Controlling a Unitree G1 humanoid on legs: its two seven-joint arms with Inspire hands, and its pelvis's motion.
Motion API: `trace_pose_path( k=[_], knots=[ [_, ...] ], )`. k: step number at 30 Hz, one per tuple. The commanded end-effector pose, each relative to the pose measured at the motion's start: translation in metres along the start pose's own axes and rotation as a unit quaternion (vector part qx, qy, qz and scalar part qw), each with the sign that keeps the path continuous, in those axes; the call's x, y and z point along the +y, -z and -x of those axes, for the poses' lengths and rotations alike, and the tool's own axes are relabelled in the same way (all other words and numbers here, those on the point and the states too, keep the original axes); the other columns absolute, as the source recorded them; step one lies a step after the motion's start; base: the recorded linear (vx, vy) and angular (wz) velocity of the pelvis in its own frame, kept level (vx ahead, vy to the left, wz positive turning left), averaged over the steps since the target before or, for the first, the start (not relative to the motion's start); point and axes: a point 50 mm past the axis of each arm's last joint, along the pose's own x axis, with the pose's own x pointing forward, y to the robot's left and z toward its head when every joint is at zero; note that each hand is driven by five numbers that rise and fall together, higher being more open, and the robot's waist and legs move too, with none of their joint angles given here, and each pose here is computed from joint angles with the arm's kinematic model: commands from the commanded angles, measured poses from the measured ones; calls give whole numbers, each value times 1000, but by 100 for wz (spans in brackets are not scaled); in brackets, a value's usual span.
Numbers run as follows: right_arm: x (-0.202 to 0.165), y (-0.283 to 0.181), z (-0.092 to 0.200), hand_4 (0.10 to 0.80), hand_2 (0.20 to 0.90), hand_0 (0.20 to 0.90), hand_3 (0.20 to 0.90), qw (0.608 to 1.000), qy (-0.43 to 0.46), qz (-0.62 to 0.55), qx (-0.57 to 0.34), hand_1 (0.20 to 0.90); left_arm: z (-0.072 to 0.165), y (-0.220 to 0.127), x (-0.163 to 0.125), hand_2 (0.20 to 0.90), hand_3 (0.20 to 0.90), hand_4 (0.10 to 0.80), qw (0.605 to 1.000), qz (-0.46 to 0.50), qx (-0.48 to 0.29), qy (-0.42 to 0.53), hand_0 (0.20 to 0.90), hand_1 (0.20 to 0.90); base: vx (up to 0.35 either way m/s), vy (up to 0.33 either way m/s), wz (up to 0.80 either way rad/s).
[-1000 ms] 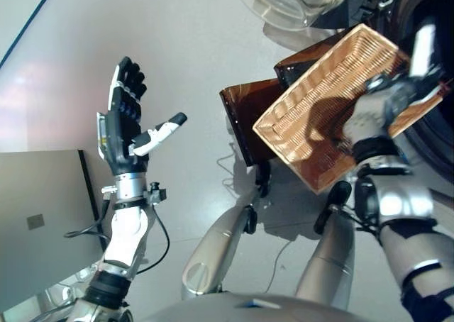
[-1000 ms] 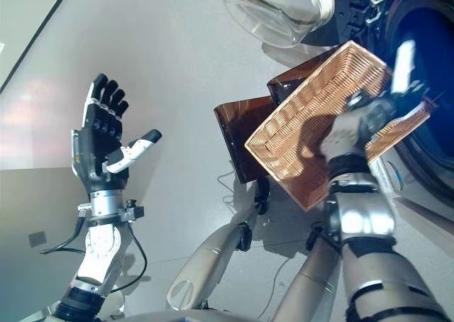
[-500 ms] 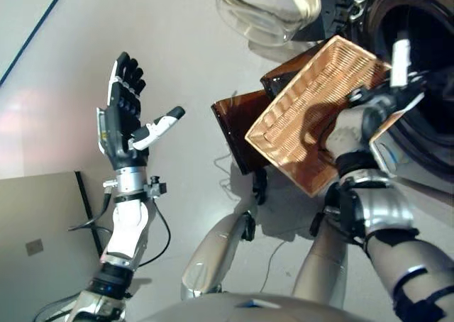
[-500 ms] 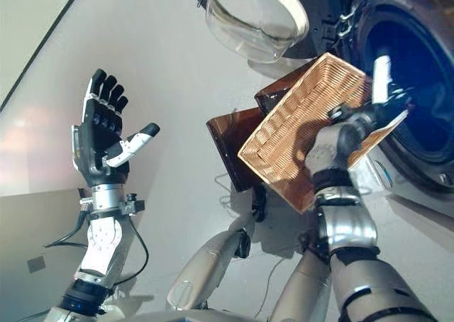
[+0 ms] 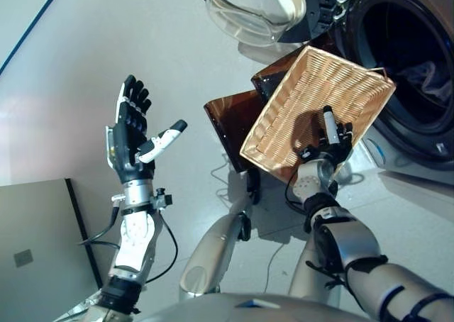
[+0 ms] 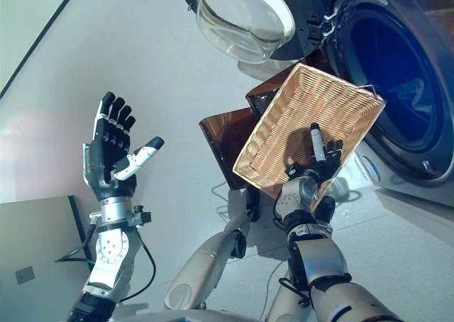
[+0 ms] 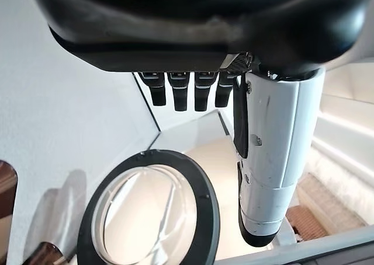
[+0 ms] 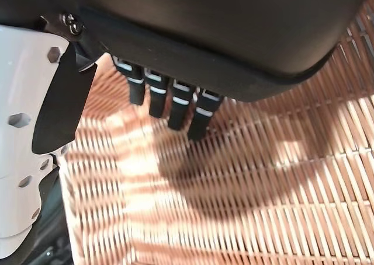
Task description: Pick up the clothes and place them into the washing machine
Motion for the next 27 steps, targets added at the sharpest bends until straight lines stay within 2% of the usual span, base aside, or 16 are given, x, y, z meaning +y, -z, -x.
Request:
trace_pose_path(
  k=[1,5,8,10,12,15,19,20,21,24,25,27],
  knots=[
    [18,10,13,800,900,900,900,998,-59,9,1,900,-16,-27,8,900,900,800,996,9,-88,-8,900,900,47,-47,1],
    [-3,18,15,800,900,900,900,998,-45,35,17,900,-14,-19,12,900,900,800,998,-1,-68,-17,900,900,47,-36,-7],
    [-22,25,18,800,900,900,900,997,-38,55,31,900,-10,-2,18,900,900,800,999,-18,-26,-27,900,900,57,-27,0],
    [-36,32,22,800,900,900,900,995,-46,73,48,900,-6,13,23,900,900,800,999,-38,12,-31,900,900,129,-64,0],
    [-60,44,32,800,900,900,900,991,-53,98,78,900,7,40,38,900,900,800,992,-81,86,-44,900,900,161,-84,-8],
    [-79,48,37,800,900,900,900,988,-51,116,92,900,17,55,48,900,900,800,985,-107,127,-54,900,900,81,-53,-7],
    [-123,53,49,800,900,900,900,974,-36,190,121,900,46,86,72,900,900,800,957,-160,233,-71,900,900,72,-45,3],
    [-123,53,49,800,900,900,900,973,-36,191,122,900,46,86,72,900,900,800,956,-160,234,-71,900,900,107,-56,4],
    [-154,56,58,800,900,900,900,961,-10,238,143,900,67,100,82,900,900,800,936,-189,290,-69,900,900,105,-53,-1],
    [-202,60,77,800,900,900,900,903,-1,383,195,900,106,120,99,900,900,800,892,-200,396,-80,900,900,110,-56,3],
    [-202,60,77,800,900,900,900,903,-1,383,195,900,106,120,99,900,900,800,892,-200,396,-80,900,900,81,-32,-11],
    [-226,61,89,800,900,900,900,872,2,433,228,900,133,129,106,900,900,800,862,-183,464,-91,900,900,63,-20,-11]
  ],
)
